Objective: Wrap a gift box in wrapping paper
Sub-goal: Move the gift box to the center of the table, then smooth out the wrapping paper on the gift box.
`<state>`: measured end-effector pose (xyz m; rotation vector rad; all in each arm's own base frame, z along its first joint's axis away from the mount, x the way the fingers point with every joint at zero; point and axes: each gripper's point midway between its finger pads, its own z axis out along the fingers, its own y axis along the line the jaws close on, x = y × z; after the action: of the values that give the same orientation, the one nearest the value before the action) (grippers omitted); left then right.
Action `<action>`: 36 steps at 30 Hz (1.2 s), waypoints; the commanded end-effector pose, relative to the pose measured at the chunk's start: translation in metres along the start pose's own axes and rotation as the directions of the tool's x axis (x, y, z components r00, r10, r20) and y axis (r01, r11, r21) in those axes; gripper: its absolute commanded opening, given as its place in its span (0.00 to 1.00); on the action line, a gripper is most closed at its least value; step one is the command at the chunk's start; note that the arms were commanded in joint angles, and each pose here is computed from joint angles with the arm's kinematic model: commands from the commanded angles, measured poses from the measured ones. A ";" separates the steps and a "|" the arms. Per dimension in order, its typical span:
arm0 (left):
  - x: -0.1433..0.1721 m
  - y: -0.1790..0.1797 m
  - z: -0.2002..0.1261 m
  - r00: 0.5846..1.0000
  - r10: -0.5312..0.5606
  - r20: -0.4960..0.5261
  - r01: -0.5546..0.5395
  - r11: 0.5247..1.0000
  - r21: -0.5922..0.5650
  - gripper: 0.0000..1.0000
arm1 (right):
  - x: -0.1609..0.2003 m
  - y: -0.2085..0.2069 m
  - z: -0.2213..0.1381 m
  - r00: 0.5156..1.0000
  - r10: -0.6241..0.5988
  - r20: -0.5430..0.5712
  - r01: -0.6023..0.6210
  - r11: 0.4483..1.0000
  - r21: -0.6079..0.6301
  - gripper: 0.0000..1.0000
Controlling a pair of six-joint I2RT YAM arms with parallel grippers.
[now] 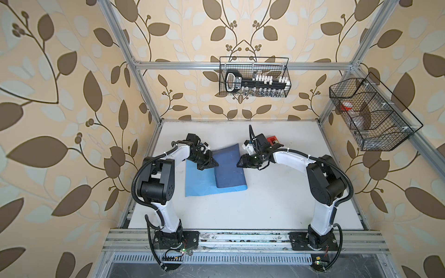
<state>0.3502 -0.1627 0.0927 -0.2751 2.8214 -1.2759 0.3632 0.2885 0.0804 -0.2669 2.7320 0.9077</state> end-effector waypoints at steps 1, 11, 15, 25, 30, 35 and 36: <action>0.006 0.006 0.001 1.000 0.000 -0.001 0.000 1.000 -0.022 0.00 | 0.005 0.006 -0.016 1.000 -0.020 -0.005 0.020 0.999 -0.042 0.59; 0.014 0.042 0.012 1.000 0.011 -0.008 -0.012 0.991 -0.135 0.00 | 0.002 0.019 -0.005 1.000 -0.023 -0.017 0.021 0.996 -0.082 0.59; 0.017 0.050 0.017 1.000 -0.005 -0.025 0.001 0.989 -0.145 0.00 | 0.005 0.015 0.007 0.999 -0.008 -0.033 0.006 0.997 -0.071 0.59; 0.021 0.042 0.017 0.999 -0.002 -0.046 -0.003 0.995 -0.100 0.00 | 0.003 0.010 0.004 0.999 0.022 -0.033 -0.025 0.996 -0.082 0.58; 0.018 0.039 0.008 1.000 0.012 -0.026 -0.015 0.993 -0.115 0.00 | 0.000 0.005 0.002 0.999 0.032 -0.028 -0.034 0.997 -0.075 0.56; 0.018 0.046 0.016 0.999 -0.017 -0.048 0.012 0.994 -0.111 0.00 | -0.005 0.008 0.011 0.999 0.026 -0.039 -0.029 0.997 -0.070 0.56; 0.017 0.047 0.017 0.998 -0.023 -0.053 0.017 0.994 -0.111 0.00 | -0.005 0.008 0.014 0.999 0.022 -0.042 -0.024 0.998 -0.065 0.56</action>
<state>0.3485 -0.1636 0.0894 -0.1693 2.7622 -1.3087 0.3644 0.2942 0.0761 -0.2470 2.7469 1.0038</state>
